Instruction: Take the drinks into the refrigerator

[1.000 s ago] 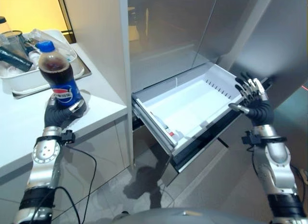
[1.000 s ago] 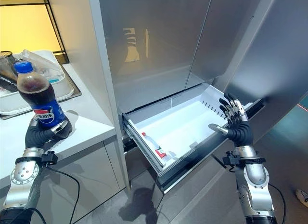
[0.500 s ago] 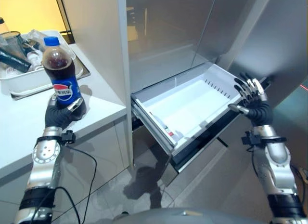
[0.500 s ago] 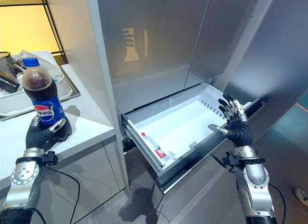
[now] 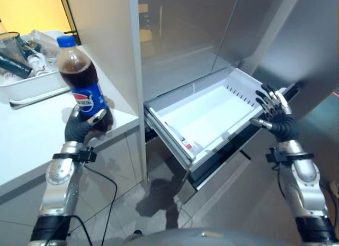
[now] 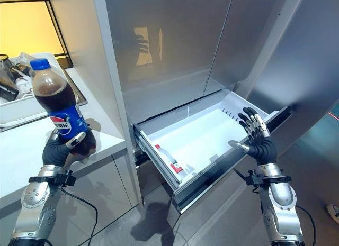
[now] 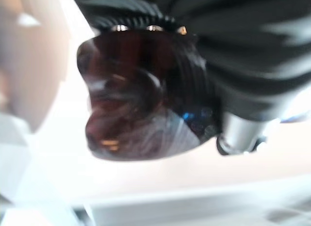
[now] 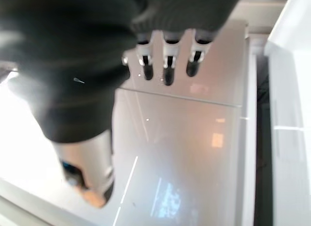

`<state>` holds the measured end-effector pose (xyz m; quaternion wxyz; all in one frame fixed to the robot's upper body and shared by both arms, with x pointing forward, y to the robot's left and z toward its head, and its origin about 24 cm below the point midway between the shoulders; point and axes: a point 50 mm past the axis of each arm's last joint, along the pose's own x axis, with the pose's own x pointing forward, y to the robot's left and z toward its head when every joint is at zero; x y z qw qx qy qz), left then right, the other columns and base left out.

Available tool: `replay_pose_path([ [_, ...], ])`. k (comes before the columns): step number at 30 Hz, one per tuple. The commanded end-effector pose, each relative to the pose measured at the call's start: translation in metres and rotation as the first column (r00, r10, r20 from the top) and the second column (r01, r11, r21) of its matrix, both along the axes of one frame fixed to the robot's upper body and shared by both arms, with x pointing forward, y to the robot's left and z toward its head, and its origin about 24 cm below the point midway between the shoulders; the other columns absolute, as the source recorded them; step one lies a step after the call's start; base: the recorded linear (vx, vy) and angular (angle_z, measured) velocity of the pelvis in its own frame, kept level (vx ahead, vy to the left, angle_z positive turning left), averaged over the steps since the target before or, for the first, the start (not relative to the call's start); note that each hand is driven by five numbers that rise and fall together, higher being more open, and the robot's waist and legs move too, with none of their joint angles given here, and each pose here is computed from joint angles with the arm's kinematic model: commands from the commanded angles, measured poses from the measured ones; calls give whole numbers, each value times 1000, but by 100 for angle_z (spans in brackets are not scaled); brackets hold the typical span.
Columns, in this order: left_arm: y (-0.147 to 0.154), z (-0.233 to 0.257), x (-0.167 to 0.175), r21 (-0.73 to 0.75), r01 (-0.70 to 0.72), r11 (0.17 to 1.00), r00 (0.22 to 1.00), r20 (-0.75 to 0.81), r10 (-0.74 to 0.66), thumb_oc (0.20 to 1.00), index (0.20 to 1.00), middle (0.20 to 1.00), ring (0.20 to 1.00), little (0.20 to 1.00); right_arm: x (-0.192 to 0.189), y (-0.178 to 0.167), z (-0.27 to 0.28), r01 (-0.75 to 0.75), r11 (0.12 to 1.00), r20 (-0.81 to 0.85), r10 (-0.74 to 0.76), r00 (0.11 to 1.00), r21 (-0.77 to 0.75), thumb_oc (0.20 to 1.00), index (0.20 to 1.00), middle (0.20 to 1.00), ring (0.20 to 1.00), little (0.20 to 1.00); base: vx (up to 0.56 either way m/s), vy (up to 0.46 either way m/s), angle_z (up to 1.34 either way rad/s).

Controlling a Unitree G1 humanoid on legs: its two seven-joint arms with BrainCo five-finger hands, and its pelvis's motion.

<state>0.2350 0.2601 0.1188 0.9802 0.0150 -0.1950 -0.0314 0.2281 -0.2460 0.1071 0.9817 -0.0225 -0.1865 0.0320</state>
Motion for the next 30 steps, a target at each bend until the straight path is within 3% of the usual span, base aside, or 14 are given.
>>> replay_pose_path([
  [1, -16, 74, -3, 1, 145, 989, 917, 376, -135, 200, 200, 200, 200, 200, 1, -9, 22, 5, 998, 94, 1, 996, -69, 1000, 1000, 1000, 1000, 1000, 0, 0, 0],
  [6, -34, 83, -13, 32, 276, 960, 872, 412, -265, 200, 200, 200, 200, 200, 1, -11, 16, -22, 998, 58, 26, 998, -61, 1000, 1000, 1000, 1000, 1000, -7, -1, 0],
  [11, -41, 84, -17, 68, 317, 946, 856, 409, -317, 200, 200, 200, 200, 200, 1, -11, 14, -62, 997, 37, 63, 997, -51, 1000, 1000, 1000, 1000, 1000, 0, 0, 0],
  [12, -52, 81, -20, 98, 394, 914, 836, 376, -401, 200, 200, 200, 200, 200, 4, -9, 10, -152, 988, -2, 152, 988, -7, 1000, 1000, 1000, 1000, 1000, 0, 0, 0],
  [20, -78, 59, -15, 136, 556, 820, 790, 221, -572, 200, 200, 200, 200, 200, 19, -1, 22, -318, 948, -28, 317, 948, -28, 1000, 1000, 1000, 1000, 1000, 0, 0, 0],
  [27, -113, 35, -15, 104, 752, 651, 651, 45, -758, 200, 200, 200, 200, 200, 39, 38, 48, -597, 800, -33, 596, 802, -57, 1000, 1000, 1000, 1000, 1000, 0, 0, 0],
  [30, -118, 28, -16, 97, 776, 623, 625, 4, -780, 200, 200, 200, 200, 200, 41, 48, 54, -644, 763, -24, 644, 765, -59, 1000, 1000, 1000, 1000, 1000, 0, 0, 0],
])
